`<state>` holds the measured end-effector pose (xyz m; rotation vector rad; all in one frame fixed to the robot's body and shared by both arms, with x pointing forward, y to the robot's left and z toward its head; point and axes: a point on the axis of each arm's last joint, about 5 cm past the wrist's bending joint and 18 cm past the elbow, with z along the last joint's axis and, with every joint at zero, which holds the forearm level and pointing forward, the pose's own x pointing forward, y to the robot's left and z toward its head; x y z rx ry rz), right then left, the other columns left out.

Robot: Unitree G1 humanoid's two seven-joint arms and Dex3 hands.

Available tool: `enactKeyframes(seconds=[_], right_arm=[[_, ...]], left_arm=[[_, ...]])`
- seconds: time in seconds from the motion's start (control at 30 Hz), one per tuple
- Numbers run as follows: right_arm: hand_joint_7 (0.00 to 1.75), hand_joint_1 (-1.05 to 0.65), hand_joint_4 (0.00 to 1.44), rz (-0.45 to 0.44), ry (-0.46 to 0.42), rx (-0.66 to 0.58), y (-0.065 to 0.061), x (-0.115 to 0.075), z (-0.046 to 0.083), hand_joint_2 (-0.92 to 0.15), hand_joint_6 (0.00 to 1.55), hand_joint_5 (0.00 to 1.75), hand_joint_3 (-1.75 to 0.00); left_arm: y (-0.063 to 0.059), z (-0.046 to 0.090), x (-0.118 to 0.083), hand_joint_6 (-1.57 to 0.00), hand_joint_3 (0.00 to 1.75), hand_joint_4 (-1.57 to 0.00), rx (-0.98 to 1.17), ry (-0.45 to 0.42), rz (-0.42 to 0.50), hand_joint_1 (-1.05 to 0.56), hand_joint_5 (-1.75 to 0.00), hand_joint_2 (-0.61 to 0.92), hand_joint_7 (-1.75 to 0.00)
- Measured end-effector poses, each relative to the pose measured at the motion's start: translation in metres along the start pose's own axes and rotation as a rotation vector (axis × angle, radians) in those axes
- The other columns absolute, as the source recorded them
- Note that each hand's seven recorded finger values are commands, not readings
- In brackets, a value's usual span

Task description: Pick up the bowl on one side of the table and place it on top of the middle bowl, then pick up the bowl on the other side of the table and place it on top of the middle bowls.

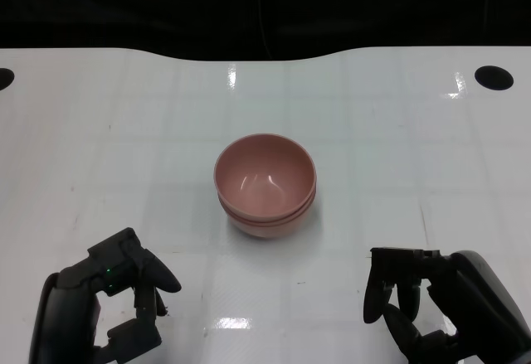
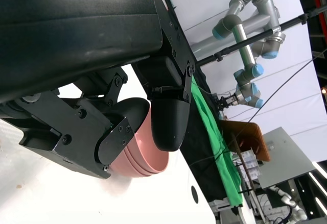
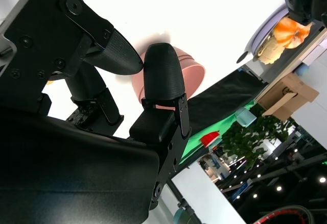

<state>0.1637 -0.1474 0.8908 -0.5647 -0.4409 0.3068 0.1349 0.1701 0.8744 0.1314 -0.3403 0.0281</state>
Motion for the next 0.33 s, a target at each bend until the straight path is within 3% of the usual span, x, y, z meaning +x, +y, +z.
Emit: enactKeyframes(seconds=[0.33], right_arm=[[1.46, -0.09, 0.95, -0.023, -0.023, -0.005, 0.0015, -0.0023, 0.0012, -0.09, 0.86, 1.75, -1.72]], left_arm=[[0.0053, -0.0012, 0.0, -0.76, 1.42, -0.88, 0.005, 0.017, 0.005, -0.11, -1.75, 0.35, -1.66]])
